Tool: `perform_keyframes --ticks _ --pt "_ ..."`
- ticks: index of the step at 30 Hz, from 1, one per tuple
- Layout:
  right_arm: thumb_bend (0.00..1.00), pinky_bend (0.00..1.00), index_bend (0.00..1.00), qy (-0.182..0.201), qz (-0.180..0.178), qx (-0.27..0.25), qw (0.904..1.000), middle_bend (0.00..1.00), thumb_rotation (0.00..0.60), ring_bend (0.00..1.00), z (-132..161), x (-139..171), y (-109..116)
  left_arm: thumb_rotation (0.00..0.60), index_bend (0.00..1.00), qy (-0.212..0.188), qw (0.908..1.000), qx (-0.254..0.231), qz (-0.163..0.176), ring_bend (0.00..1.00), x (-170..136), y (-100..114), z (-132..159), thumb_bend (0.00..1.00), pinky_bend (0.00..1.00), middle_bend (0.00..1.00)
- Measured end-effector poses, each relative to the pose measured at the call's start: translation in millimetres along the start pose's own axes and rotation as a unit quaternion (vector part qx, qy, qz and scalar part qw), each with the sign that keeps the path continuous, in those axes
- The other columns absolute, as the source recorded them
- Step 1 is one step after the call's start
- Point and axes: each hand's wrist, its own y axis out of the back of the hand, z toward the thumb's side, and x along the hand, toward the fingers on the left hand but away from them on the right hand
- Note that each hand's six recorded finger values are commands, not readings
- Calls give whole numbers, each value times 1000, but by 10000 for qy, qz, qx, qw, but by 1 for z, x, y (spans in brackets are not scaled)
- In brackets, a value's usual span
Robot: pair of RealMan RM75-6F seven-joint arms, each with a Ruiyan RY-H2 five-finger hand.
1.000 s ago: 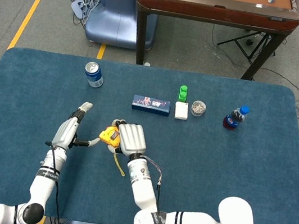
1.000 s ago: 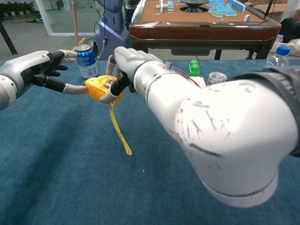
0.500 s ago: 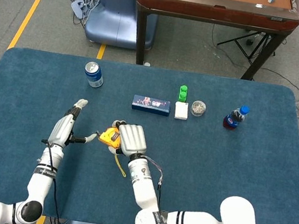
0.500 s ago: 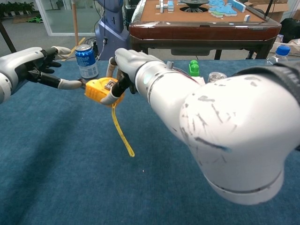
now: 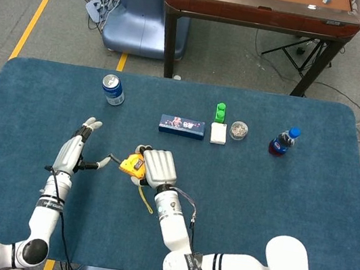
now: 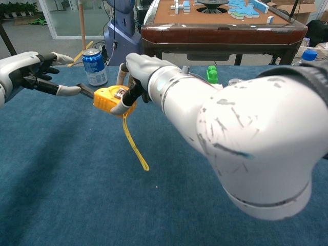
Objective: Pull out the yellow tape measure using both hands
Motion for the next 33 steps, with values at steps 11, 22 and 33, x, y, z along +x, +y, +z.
perform_keyframes --ticks 11,22,33 --pt "768 428 754 -22 12 4 10000 722 600 690 -1 0 0 600 346 30 10000 -40 4 0 1 1 -3 351 0 0" --pt "768 428 754 -97 1 -23 9999 722 600 690 -4 -3 3 600 510 51 9999 -105 -89 0 1 -1 -5 393 0 0" --pt "768 428 754 -104 30 -4 9999 722 600 690 -7 -4 4 600 574 48 9998 -192 -36 0 2 2 -8 398 0 15"
